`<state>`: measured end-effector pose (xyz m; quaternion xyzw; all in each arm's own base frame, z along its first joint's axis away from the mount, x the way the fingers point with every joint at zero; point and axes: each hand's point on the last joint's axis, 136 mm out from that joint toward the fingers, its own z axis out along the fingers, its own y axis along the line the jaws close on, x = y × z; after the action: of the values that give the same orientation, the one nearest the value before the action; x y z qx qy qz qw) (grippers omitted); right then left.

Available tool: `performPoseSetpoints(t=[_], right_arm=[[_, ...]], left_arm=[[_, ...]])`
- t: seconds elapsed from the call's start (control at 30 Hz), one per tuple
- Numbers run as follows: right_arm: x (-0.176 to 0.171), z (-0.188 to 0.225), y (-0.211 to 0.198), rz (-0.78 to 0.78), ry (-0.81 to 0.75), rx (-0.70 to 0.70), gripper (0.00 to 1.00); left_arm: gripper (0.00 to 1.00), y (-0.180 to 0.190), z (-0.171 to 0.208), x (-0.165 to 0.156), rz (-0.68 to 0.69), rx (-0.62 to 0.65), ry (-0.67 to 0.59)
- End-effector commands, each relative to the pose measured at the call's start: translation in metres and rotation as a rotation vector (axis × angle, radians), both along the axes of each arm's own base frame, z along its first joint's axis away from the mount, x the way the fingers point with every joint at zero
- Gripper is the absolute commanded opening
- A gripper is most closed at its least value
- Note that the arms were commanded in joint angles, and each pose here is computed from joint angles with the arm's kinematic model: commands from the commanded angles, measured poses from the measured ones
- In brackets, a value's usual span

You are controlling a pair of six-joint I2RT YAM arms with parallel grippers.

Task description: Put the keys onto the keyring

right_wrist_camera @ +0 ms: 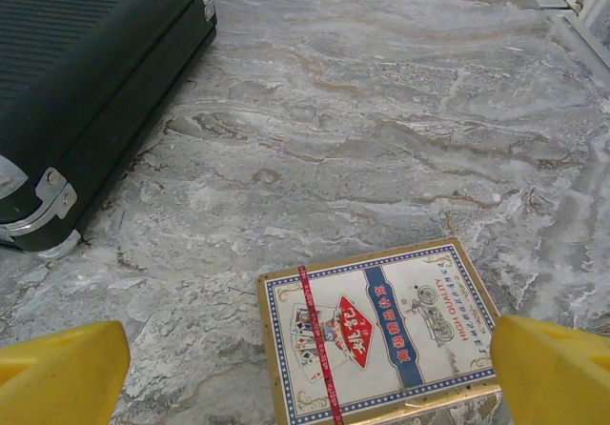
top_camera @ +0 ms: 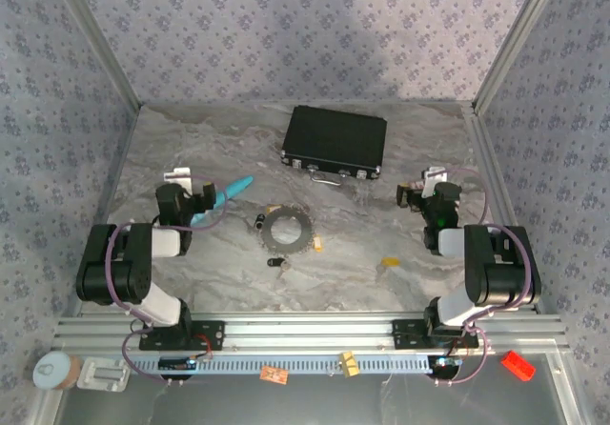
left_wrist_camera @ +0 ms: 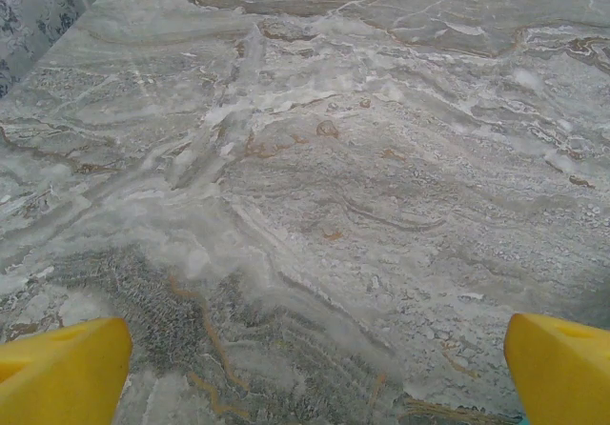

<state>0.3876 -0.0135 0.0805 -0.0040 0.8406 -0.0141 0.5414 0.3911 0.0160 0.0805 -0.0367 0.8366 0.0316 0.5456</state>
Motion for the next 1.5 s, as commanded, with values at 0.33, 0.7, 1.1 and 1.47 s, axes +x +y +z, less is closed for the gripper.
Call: performPoseSetpoints(t=[0.33,0.7,1.1,1.47], right_arm=[[0.004,0.002,-0.003,-0.023,-0.004,0.002,0.99],[0.004,0.002,-0.004,-0.024,-0.001,0.007,0.99],[0.003,0.018,0.016,0.081,0.025,-0.019,0.84],[-0.039,0.08,0.06,0.023,0.139,0.294,0.81]], left_arm=[[1.0,0.0,0.008,0.007,-0.01,-0.006,-0.023],[1.0,-0.002,0.008,0.008,-0.047,-0.041,-0.021],[1.0,-0.005,0.017,0.007,-0.066,-0.035,-0.029],[0.99,-0.057,0.091,-0.022,-0.167,-0.078,-0.046]])
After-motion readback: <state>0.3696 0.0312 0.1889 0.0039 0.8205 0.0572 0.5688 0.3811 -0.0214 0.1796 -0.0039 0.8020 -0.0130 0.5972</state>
